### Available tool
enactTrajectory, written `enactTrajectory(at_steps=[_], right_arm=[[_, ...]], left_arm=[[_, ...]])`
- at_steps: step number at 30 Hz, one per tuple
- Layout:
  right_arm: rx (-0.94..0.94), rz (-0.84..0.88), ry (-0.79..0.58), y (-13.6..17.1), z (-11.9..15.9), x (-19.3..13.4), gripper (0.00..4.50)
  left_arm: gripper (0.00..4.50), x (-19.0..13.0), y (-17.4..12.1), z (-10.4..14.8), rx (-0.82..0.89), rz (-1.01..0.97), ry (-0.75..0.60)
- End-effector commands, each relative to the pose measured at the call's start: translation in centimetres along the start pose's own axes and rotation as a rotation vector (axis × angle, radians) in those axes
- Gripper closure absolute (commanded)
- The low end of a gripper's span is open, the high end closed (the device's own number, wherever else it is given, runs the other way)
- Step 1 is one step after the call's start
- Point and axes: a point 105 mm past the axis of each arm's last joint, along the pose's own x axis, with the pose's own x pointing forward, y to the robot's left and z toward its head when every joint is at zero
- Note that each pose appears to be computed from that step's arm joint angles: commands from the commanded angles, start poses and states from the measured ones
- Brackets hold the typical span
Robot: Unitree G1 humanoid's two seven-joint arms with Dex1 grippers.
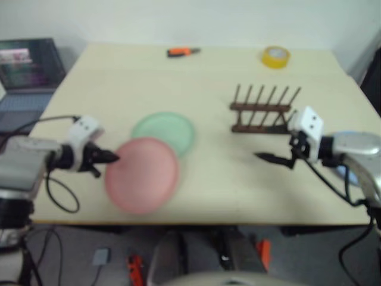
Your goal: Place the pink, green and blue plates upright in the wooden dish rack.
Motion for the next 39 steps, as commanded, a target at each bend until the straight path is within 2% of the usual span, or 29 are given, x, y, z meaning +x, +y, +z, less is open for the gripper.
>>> enactTrajectory(at_steps=[1, 10, 14, 17, 19, 26, 32, 39], right_arm=[[-0.044, -0.019, -0.003, -0.2, 0.8, -0.4, 0.00], [-0.033, 0.002, 0.005, 0.2, 0.6, -0.6, 0.00], [-0.022, 0.068, -0.086, 1.5, 2.4, -0.7, 0.00], [-0.026, 0.149, -0.230, 3.0, 5.5, -0.6, 0.00], [-0.052, 0.163, -0.277, 3.6, 6.9, -0.1, 0.00], [-0.187, 0.161, -0.383, 4.7, 11.0, 2.0, 0.00], [-0.353, 0.052, -0.423, 4.0, 13.8, 6.2, 0.00], [-0.590, -0.123, -0.306, 2.9, 12.1, 10.8, 0.00]], left_arm=[[4.46, -1.6, 0.4, 1.3, 0.031, 0.024, -0.053], [4.46, -3.6, 0.1, 2.4, 0.058, -0.027, -0.146], [4.46, -4.7, -0.4, 3.9, 0.090, -0.056, -0.240], [4.46, -6.0, -0.2, 7.2, 0.116, -0.020, -0.367], [4.46, -6.9, 0.3, 9.7, 0.117, 0.022, -0.445], [4.46, -8.1, 1.4, 16.9, 0.143, 0.193, -0.553], [4.46, -4.0, 0.7, 22.6, 0.079, 0.259, -0.604], [4.46, -0.4, -2.1, 25.9, -0.074, 0.219, -0.641]])
